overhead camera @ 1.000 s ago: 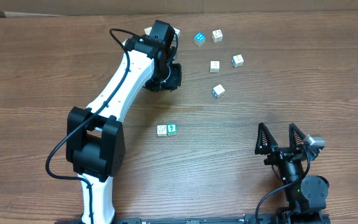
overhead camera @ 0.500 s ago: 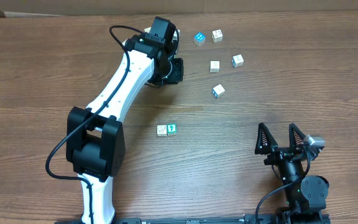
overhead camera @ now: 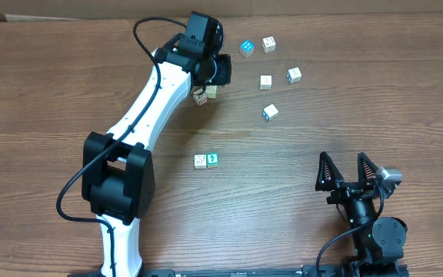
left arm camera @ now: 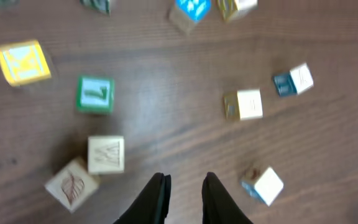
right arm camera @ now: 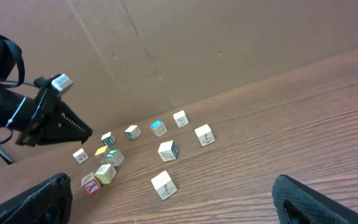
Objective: Form a circle
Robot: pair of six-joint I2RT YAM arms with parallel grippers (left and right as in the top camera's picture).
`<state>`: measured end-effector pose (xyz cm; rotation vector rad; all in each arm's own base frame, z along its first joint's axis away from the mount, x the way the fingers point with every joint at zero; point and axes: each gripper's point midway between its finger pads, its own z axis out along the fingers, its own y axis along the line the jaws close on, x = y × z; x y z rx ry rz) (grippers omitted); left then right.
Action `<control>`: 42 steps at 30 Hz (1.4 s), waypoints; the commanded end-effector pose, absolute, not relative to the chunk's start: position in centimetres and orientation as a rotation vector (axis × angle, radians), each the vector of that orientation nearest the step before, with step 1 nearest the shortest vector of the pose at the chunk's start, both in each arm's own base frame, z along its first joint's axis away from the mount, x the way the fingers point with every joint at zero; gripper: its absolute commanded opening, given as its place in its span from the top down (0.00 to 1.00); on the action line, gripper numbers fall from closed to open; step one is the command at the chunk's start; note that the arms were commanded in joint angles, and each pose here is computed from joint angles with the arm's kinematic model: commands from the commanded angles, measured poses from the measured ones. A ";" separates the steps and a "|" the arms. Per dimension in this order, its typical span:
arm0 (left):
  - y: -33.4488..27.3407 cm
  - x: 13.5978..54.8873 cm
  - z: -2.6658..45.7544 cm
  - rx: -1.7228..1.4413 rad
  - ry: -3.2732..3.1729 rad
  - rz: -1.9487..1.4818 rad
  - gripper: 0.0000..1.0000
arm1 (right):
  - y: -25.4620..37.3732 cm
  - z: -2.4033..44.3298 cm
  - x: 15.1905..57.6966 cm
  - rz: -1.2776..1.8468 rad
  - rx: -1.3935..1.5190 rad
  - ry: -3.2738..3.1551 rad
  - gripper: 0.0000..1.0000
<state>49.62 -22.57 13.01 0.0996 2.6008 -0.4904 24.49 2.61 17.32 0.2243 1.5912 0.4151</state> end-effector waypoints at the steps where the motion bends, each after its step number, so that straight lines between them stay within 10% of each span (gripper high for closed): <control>1: -21.7 51.5 14.7 0.051 2.517 -0.411 0.82 | 2.5 17.1 24.5 0.405 0.216 1.591 0.00; 10: -20.2 53.6 15.9 0.008 2.419 -0.284 0.78 | 2.5 17.1 24.5 0.405 0.217 1.591 0.00; 42: -20.1 54.4 16.6 0.121 2.364 -0.227 0.11 | 2.5 17.0 24.5 0.405 0.216 1.592 0.00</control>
